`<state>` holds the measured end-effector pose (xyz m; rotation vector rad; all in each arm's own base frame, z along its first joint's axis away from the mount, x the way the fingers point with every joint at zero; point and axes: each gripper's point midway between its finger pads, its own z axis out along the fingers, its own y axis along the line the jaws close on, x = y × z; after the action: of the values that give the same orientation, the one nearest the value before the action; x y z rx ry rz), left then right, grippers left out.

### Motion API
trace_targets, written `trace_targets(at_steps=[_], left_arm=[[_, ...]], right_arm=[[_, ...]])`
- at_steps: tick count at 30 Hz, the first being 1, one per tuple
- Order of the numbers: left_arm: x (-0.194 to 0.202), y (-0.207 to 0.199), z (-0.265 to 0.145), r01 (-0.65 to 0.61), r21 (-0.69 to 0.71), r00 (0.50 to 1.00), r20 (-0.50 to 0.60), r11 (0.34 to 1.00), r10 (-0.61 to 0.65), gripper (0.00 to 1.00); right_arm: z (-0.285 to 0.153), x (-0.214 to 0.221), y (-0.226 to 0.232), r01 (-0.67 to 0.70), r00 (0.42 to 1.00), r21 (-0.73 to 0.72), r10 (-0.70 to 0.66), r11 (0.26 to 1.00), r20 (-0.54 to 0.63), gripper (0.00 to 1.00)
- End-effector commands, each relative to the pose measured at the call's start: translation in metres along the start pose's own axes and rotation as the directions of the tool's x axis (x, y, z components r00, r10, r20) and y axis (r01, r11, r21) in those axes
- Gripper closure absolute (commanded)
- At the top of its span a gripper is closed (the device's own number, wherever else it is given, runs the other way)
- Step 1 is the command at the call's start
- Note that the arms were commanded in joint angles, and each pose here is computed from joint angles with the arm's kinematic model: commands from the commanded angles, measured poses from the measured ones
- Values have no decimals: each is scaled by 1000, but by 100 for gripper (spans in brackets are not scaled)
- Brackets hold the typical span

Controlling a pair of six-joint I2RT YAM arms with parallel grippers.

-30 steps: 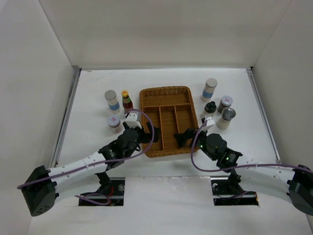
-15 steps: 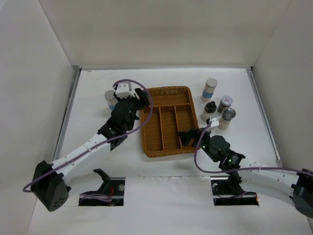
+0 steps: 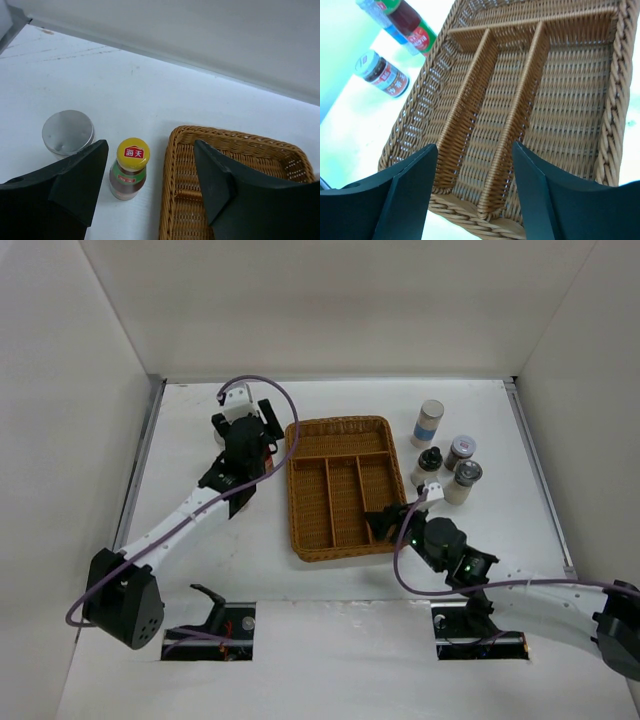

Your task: Organize the condiment bottles

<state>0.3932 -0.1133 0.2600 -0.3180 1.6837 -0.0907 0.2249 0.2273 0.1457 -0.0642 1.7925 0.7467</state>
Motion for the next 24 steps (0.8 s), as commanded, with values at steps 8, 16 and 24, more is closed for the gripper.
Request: trace_targets(at_steps=[8,16,24], left_arm=[[17,0,34,-26,-24,997,-69,999,24,35],[34,11,43,-56,-79,995,-89,995,49,41],[26,25,40,-65,-143,997,-44,988,59,82]], right_arm=[[5,-9,11,1,1000,-18,-1,1000,24,32],[5,-6,10,1,1000,-16,-1,1000,17,32],[4,-8,8,1,1000,-9,-1,1000,26,32]])
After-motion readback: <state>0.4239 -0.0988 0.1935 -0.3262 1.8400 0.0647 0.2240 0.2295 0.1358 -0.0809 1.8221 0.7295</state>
